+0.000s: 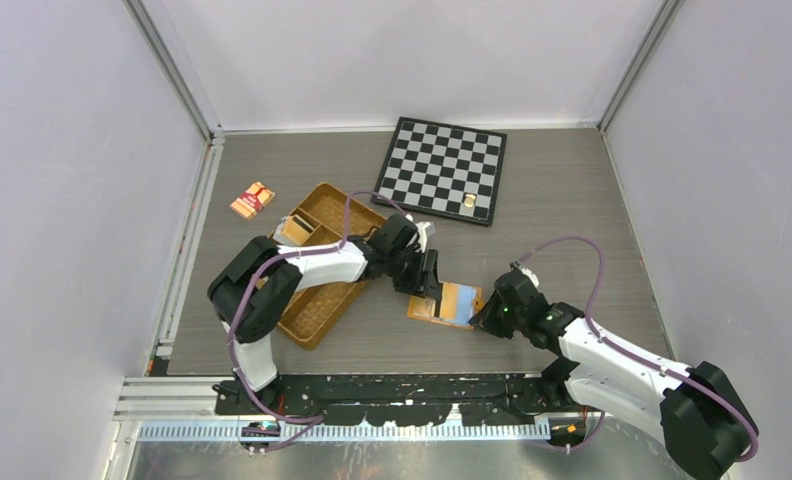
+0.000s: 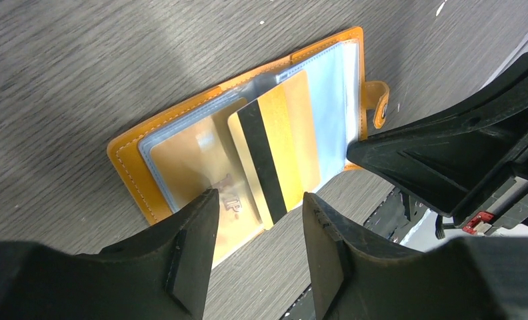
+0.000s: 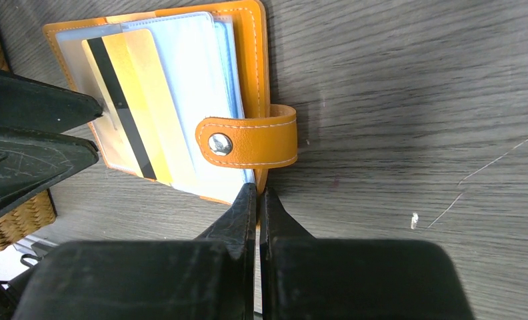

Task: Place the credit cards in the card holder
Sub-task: Insert the credit card into the card holder.

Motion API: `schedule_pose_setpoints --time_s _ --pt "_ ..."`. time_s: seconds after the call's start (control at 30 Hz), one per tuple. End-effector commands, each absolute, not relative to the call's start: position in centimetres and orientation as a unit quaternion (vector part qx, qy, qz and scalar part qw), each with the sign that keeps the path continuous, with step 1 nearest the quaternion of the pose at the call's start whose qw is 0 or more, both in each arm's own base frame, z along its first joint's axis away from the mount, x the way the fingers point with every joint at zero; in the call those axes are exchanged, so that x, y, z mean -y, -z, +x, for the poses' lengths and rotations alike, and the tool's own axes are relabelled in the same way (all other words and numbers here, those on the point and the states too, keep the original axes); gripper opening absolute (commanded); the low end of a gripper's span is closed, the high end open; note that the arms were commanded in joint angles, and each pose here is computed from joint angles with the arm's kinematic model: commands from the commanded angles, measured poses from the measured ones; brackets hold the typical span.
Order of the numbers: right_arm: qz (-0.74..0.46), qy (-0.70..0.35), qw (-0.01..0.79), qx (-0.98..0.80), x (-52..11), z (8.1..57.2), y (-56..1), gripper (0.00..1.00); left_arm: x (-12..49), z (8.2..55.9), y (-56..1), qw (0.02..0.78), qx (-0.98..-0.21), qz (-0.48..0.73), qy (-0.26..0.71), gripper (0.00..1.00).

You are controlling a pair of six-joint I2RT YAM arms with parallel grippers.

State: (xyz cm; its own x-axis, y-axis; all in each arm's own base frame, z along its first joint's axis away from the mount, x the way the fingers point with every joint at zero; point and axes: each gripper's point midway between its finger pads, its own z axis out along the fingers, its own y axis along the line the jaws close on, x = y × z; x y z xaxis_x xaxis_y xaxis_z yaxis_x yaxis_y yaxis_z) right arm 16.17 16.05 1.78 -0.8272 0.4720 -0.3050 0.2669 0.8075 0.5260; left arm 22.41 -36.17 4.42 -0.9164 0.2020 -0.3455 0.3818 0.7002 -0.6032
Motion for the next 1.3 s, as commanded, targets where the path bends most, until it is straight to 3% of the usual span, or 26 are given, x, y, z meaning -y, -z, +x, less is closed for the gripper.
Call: schedule_pose_setpoints --time_s 0.0,0.77,1.07,1.17,1.27 --pt "0.202 -0.217 0.212 -0.931 -15.4 16.0 -0.9 0.01 36.1 21.8 -3.6 0.116 -0.919 0.169 0.338 0.52" --pt "0.197 -0.229 0.219 -0.928 -15.7 16.2 -1.3 0.0 41.0 19.8 -3.8 0.109 -0.922 0.206 0.31 0.51" --pt "0.197 -0.224 0.227 -0.927 -15.5 16.4 -1.7 0.01 41.6 19.1 -5.3 0.123 -0.917 0.223 0.307 0.55" --pt "0.192 -0.217 0.24 -0.926 -15.2 16.9 -2.7 0.11 40.8 19.4 -7.5 0.152 -0.912 0.227 0.305 0.62" --pt "0.184 -0.21 0.257 -0.925 -15.0 17.4 -4.1 0.31 39.6 19.3 -9.7 0.176 -0.907 0.231 0.304 0.69"
